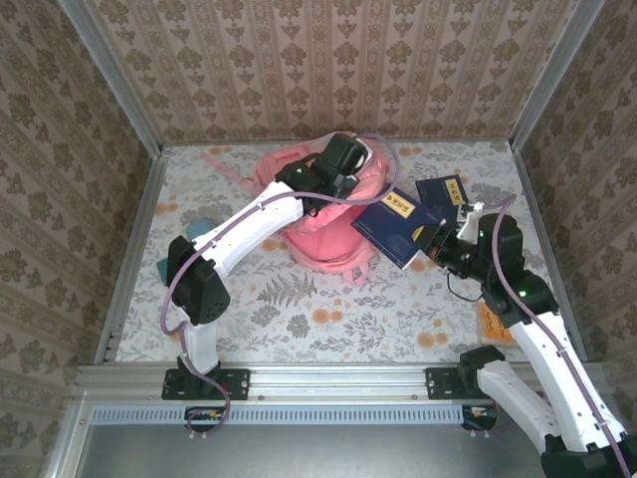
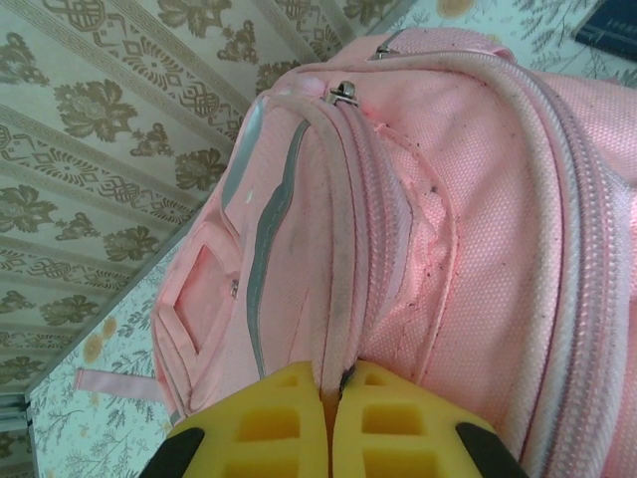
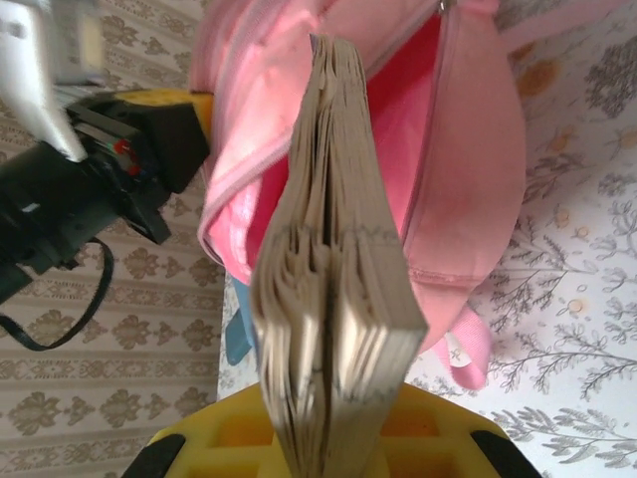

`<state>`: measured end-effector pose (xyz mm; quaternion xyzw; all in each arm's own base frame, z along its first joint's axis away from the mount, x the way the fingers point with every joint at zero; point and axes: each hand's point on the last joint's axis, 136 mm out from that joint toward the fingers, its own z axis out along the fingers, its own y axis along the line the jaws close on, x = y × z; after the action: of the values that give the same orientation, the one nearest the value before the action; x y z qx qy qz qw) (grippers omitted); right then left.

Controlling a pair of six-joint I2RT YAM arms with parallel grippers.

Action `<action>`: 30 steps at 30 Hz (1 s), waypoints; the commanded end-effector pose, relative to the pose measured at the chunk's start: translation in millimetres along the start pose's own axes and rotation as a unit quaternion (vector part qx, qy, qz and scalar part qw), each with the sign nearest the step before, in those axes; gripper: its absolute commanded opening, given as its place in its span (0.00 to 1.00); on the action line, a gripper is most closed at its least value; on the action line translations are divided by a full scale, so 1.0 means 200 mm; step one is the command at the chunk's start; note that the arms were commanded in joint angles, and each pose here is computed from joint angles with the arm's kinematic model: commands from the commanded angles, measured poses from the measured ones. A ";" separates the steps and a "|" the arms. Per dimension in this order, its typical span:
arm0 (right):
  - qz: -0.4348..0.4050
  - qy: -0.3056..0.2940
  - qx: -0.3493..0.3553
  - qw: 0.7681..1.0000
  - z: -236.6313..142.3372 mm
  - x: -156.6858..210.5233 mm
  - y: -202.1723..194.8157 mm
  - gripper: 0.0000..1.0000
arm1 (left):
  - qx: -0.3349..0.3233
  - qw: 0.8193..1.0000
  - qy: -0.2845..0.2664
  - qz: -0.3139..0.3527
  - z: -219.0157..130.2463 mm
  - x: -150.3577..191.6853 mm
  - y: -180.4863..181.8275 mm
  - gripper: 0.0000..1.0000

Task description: Pack the student bag

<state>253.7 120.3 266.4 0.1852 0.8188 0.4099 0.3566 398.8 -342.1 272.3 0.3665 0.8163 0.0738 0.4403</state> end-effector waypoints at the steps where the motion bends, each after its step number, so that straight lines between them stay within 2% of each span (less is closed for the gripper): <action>1: 0.022 0.007 -0.039 0.999 0.05 0.00 0.05 0.00 | -0.041 0.992 -0.081 -0.084 -0.21 -0.26 0.18 0.00; 8: 0.053 -0.007 -0.001 0.999 0.17 -0.03 -0.06 0.00 | -0.012 0.988 -0.094 -0.121 -0.29 -0.30 0.15 0.00; 13: 0.037 -0.020 -0.051 0.998 0.25 -0.08 0.09 0.00 | -0.007 0.985 -0.089 -0.147 -0.31 -0.33 0.14 0.00; 19: 0.037 -0.058 -0.021 0.997 0.42 -0.12 0.10 0.00 | 0.011 0.980 -0.094 -0.176 -0.32 -0.35 0.13 0.00; 26: 0.036 -0.098 -0.040 0.994 0.62 -0.21 0.21 0.00 | 0.033 0.977 -0.090 -0.192 -0.31 -0.35 0.08 0.00; 30: 0.051 -0.122 -0.029 0.991 0.73 -0.23 0.18 0.00 | 0.038 0.974 -0.095 -0.201 -0.33 -0.37 0.08 0.00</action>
<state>368.6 192.1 215.6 0.2464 0.8003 0.3987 0.3740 379.1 -358.9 307.6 0.2687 0.8571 -0.0271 0.4387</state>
